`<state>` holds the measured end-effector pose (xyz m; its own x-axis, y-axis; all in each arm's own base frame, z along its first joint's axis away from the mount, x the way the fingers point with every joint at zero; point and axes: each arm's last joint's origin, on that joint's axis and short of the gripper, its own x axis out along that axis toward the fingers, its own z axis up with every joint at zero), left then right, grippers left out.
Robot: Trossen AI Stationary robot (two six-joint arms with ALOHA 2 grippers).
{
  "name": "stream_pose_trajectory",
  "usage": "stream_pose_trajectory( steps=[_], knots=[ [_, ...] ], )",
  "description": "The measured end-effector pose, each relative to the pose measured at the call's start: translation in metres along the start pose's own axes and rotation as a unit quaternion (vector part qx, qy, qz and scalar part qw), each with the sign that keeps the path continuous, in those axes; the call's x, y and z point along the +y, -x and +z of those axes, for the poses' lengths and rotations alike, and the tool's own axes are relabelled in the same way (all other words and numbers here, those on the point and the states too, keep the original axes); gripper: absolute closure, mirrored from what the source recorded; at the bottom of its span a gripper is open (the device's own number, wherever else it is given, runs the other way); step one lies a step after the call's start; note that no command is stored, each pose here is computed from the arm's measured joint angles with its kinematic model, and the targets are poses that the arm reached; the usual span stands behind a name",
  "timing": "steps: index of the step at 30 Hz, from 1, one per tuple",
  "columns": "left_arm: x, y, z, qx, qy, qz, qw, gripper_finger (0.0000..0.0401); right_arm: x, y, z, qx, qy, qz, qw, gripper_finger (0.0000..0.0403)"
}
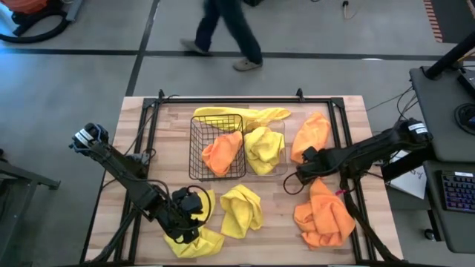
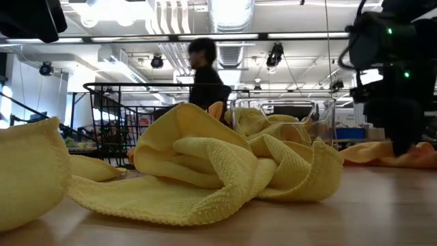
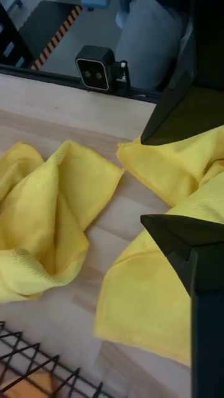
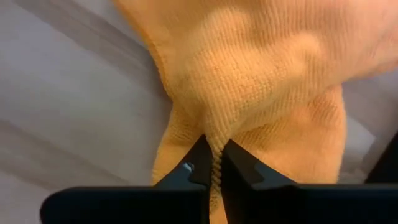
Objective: Sort microfiber towel by color & place in baskets
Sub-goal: Put the orange microfiber towel into the wire basket
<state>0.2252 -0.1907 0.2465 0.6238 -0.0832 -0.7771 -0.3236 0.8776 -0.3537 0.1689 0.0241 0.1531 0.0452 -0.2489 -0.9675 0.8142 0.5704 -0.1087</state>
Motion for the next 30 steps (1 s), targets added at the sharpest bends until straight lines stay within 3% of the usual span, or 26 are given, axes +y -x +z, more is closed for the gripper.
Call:
stream_pose_trajectory(
  steps=[8,17,23,30],
  knots=[
    [0.004,0.007,0.009,-0.043,-0.026,0.013,0.999,0.0225,-0.001,0.075,0.028,-0.129,0.022,-0.005,0.991,0.0393],
    [0.011,0.028,0.023,-0.12,-0.068,0.03,0.99,0.0225,-0.001,0.171,0.063,-0.317,0.069,0.038,0.945,0.0394],
    [0.015,0.041,0.03,-0.168,-0.082,0.047,0.981,0.0225,0.007,0.218,0.081,-0.429,0.107,0.087,0.893,0.0394],
    [0.022,0.062,0.038,-0.233,-0.084,0.071,0.966,0.0225,0.024,0.263,0.099,-0.549,0.161,0.191,0.797,0.0394]
  ],
)
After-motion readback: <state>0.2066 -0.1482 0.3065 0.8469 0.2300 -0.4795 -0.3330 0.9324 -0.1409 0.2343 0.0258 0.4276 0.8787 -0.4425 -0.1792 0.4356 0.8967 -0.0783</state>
